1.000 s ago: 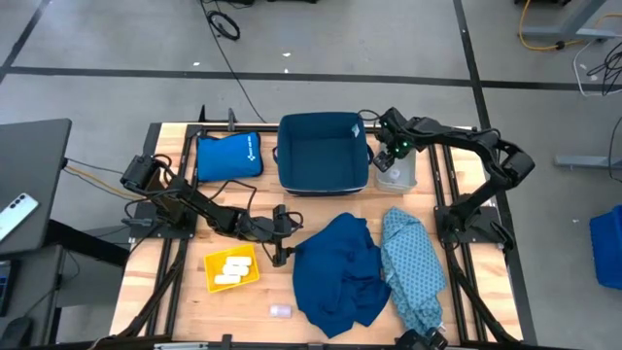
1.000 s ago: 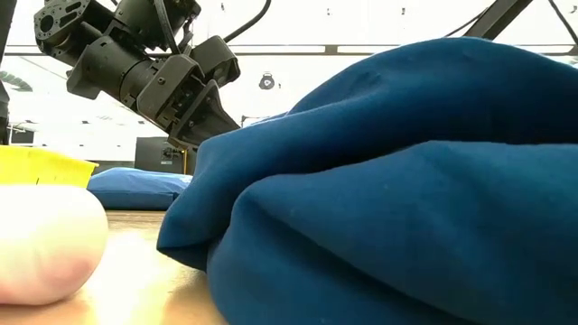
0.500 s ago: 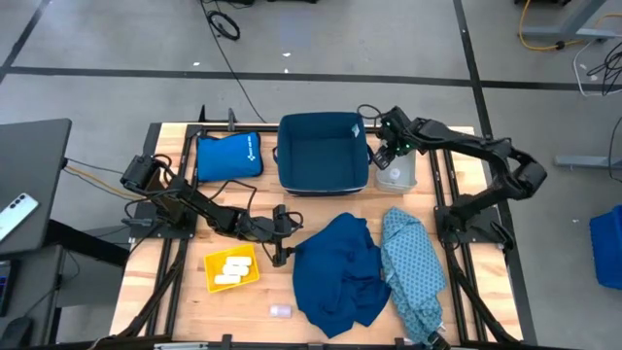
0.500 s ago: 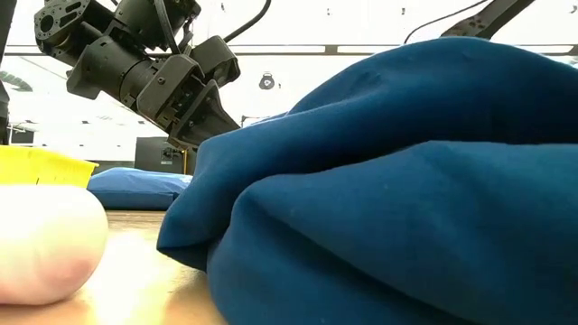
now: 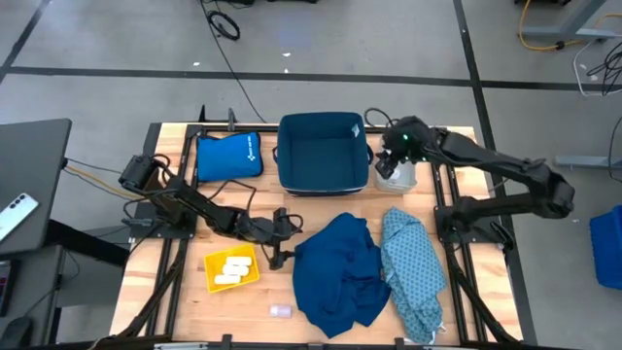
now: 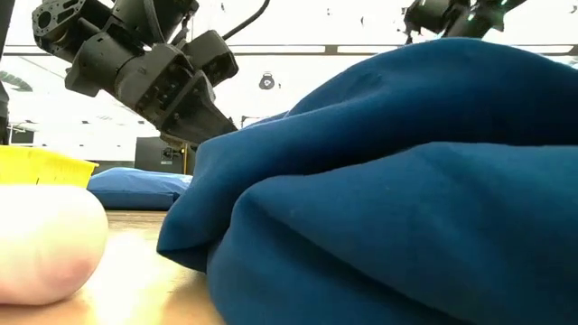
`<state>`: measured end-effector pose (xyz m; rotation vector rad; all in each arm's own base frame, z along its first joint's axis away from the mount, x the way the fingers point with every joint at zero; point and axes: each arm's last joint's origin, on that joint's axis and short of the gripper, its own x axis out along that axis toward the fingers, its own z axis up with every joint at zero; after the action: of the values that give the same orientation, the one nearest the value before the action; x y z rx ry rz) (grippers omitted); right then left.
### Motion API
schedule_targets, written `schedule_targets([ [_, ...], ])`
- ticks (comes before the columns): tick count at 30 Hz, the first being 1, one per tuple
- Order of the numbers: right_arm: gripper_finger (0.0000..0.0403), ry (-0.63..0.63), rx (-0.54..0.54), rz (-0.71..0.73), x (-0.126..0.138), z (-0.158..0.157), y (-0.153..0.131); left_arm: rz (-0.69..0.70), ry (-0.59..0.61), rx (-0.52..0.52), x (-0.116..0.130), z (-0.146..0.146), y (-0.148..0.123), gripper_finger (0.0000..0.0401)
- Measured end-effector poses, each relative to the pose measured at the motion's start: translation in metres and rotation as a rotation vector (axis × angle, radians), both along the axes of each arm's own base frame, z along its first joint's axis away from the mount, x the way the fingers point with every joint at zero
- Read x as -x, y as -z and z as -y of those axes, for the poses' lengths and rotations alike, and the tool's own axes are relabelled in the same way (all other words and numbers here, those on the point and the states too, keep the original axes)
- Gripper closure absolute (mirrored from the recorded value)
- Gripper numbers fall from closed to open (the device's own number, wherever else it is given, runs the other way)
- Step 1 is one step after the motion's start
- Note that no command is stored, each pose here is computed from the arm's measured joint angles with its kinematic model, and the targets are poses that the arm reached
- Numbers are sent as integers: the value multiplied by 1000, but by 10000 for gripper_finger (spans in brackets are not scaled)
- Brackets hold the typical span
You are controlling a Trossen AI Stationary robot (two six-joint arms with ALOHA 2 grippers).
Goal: Pick & Place Medicine items
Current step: Put the transparent pill bottle into the white bin
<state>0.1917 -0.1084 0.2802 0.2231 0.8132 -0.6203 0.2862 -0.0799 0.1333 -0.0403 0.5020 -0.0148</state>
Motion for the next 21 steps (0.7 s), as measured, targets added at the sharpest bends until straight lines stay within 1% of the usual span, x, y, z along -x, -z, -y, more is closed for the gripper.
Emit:
schedule_targets([
  [3,222,-59,43,23,-2,-21,-8,-47,27,-5,9,6,-6,62],
  [6,222,-116,61,44,-6,-39,-12,-80,68,5,22,14,-19,62],
  [8,222,-148,59,52,-9,-49,-13,-85,115,40,31,22,-30,62],
  [11,222,-175,68,57,-12,-63,-13,-106,191,120,46,36,-42,62],
  [14,222,-192,83,61,-14,-75,-13,-146,252,201,56,51,-46,62],
  [16,222,-197,93,62,-15,-80,-13,-191,285,229,59,63,-47,62],
  [21,222,-211,111,65,-16,-91,-13,-253,372,208,62,100,-49,62],
])
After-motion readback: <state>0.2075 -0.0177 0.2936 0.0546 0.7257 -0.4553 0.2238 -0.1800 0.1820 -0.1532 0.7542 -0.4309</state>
